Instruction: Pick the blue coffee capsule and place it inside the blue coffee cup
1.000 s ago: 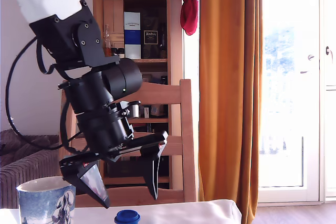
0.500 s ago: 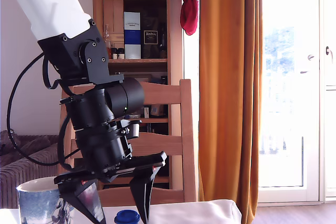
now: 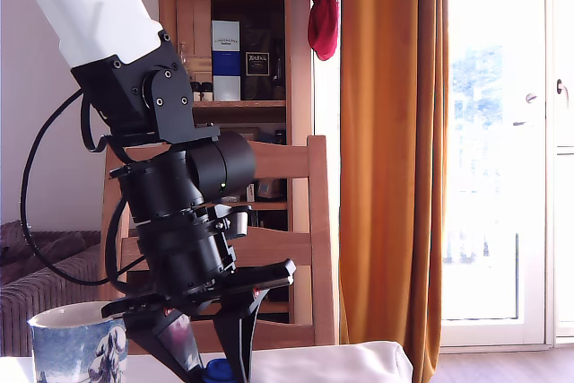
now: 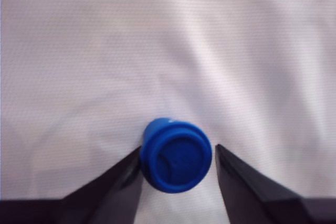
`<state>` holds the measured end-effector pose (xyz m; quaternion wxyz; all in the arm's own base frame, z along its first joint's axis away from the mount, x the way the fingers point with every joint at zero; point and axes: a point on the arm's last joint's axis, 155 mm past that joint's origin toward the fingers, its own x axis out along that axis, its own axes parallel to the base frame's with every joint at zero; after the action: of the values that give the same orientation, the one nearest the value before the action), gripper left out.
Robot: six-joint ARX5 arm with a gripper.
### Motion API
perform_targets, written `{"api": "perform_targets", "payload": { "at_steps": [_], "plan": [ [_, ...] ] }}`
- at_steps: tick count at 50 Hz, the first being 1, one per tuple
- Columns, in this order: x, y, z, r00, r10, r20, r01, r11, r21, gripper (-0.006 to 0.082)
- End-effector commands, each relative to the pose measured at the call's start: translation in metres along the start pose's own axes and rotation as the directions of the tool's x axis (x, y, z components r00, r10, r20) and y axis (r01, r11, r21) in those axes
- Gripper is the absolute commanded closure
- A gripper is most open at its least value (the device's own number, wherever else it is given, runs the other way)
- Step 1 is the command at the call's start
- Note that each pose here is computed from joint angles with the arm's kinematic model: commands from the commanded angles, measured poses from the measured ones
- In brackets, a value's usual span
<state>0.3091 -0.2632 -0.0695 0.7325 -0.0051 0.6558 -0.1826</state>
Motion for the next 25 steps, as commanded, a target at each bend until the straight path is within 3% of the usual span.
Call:
{"api": "perform_targets", "payload": {
  "at_steps": [1,25],
  "plan": [
    [0.006,0.002,-0.004,1.000,0.006,-0.015,-0.006,1.000,-0.002,0.0408],
    [-0.007,-0.004,0.006,1.000,-0.002,-0.026,0.003,1.000,0.013,0.0409]
  ]
}}
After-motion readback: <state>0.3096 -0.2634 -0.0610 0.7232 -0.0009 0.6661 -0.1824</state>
